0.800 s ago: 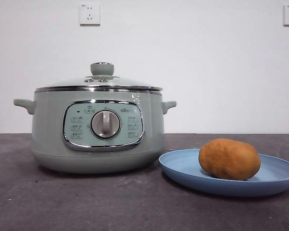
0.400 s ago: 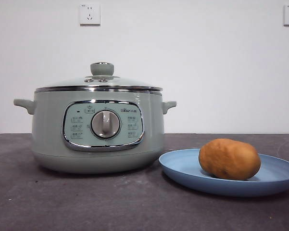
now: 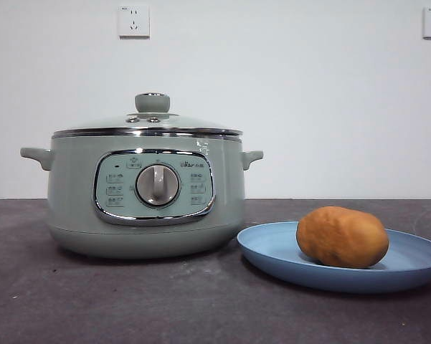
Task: Take the potato out from the steamer,put the potato on the plate,close the lid
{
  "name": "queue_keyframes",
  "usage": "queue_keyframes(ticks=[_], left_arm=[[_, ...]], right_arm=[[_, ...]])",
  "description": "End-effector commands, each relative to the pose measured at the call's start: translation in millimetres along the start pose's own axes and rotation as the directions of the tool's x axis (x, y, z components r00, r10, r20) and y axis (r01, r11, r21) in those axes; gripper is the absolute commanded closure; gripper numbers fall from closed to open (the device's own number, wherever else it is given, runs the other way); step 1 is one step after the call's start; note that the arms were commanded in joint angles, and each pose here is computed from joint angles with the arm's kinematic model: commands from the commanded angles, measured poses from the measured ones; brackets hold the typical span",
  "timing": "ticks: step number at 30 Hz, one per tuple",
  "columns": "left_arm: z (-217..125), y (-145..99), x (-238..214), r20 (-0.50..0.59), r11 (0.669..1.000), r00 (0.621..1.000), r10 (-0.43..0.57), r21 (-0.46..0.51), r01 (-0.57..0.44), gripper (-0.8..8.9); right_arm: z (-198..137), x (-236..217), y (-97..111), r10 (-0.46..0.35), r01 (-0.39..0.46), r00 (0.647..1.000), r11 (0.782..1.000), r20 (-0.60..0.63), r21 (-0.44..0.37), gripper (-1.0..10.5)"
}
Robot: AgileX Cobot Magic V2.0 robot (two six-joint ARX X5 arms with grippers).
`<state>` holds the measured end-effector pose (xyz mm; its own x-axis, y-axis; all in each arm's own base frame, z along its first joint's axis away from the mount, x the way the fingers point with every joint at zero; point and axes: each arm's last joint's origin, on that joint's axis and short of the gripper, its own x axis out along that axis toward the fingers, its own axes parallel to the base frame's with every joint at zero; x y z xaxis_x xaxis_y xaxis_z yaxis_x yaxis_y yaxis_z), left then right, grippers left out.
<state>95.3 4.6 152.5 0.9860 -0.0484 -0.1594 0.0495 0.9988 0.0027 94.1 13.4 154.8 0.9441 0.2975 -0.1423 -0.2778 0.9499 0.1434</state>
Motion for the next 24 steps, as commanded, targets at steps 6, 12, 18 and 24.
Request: queue_keyframes(ticks=[6, 12, 18, 24], left_arm=[[-4.7, 0.5, 1.3, -0.011, 1.0, 1.0, 0.005, -0.008, -0.005, 8.17], [-4.8, 0.5, 1.4, -0.011, 1.0, 1.0, 0.005, -0.008, -0.005, 8.17], [-4.8, 0.5, 1.4, -0.011, 1.0, 1.0, 0.005, -0.008, -0.005, 8.16], [-4.8, 0.5, 1.4, -0.011, 1.0, 1.0, 0.005, -0.009, -0.005, 8.17]], right_arm=[[-4.4, 1.2, -0.7, -0.002, 0.003, 1.0, 1.0, -0.011, 0.028, 9.5], [-4.4, 1.2, -0.7, -0.002, 0.003, 1.0, 1.0, -0.011, 0.028, 9.5], [-4.4, 1.2, -0.7, -0.002, 0.003, 1.0, 1.0, -0.011, 0.028, 9.5], [-4.4, 1.2, -0.7, -0.002, 0.003, 1.0, 1.0, -0.011, 0.028, 9.5]])
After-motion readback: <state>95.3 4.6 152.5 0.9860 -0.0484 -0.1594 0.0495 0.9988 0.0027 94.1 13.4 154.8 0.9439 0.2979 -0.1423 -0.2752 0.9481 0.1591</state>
